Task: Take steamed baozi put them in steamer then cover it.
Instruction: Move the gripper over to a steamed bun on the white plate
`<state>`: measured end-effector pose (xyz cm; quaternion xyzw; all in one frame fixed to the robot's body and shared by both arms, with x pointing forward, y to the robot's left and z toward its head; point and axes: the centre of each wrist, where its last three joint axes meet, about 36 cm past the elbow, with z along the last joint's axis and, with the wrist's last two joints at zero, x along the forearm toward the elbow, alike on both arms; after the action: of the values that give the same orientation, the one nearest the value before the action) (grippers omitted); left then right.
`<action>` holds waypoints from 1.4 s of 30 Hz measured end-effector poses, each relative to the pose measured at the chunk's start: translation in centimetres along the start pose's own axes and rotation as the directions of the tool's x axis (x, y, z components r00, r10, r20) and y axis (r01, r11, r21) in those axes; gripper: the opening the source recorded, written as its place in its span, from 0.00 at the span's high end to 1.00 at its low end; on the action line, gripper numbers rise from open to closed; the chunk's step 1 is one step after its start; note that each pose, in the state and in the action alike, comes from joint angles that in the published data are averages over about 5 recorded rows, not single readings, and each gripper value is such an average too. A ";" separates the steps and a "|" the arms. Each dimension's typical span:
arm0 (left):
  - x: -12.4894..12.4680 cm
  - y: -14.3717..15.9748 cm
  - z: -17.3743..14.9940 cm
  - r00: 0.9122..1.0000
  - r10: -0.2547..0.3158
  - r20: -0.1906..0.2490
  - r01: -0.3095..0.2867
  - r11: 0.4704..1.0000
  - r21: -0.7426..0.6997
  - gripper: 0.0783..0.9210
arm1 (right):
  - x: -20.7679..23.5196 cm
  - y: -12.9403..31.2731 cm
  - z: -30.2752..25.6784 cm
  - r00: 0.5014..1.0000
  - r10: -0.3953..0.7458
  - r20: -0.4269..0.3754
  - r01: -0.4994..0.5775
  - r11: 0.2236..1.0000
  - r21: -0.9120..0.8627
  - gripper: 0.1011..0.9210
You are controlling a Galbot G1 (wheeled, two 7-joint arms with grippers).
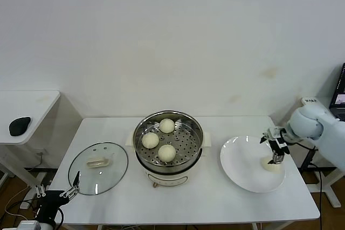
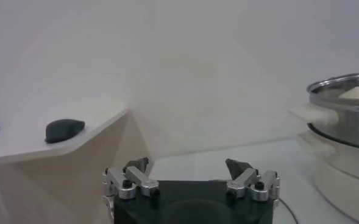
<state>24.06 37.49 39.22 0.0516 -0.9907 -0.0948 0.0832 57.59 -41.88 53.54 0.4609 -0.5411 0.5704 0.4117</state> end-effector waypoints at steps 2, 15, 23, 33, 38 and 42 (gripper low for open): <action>0.0 0.1 0.0 1.000 -0.002 0.000 0.002 1.000 -0.003 0.12 | -0.7 0.1 0.6 1.000 -0.004 -0.011 0.004 1.000 -0.011 0.12; 0.1 0.5 0.2 1.000 -0.009 -0.009 0.009 1.000 -0.007 0.12 | -4.6 0.5 3.3 0.998 -0.025 -0.062 0.020 0.997 -0.079 0.12; 0.3 0.5 0.2 1.000 -0.008 -0.013 0.008 1.000 -0.009 0.12 | -6.4 0.4 3.2 0.997 -0.038 -0.067 0.032 0.995 -0.093 0.12; 0.5 0.6 0.2 1.000 -0.008 -0.015 0.008 1.000 -0.010 0.12 | -7.5 0.5 3.2 0.996 -0.048 -0.074 0.041 0.994 -0.104 0.23; 0.7 0.5 0.3 1.000 -0.008 -0.019 0.008 1.000 -0.009 0.12 | -7.9 0.6 3.1 0.996 -0.053 -0.075 0.045 0.994 -0.104 0.30; 0.7 0.5 0.3 1.000 -0.008 -0.021 0.008 1.000 -0.009 0.12 | -8.0 0.6 3.0 0.996 -0.055 -0.070 0.047 0.993 -0.104 0.36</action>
<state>23.23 37.97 39.13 0.0562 -0.9891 -0.0991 0.0935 59.12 -44.64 45.58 0.4317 -0.5422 0.5476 0.4688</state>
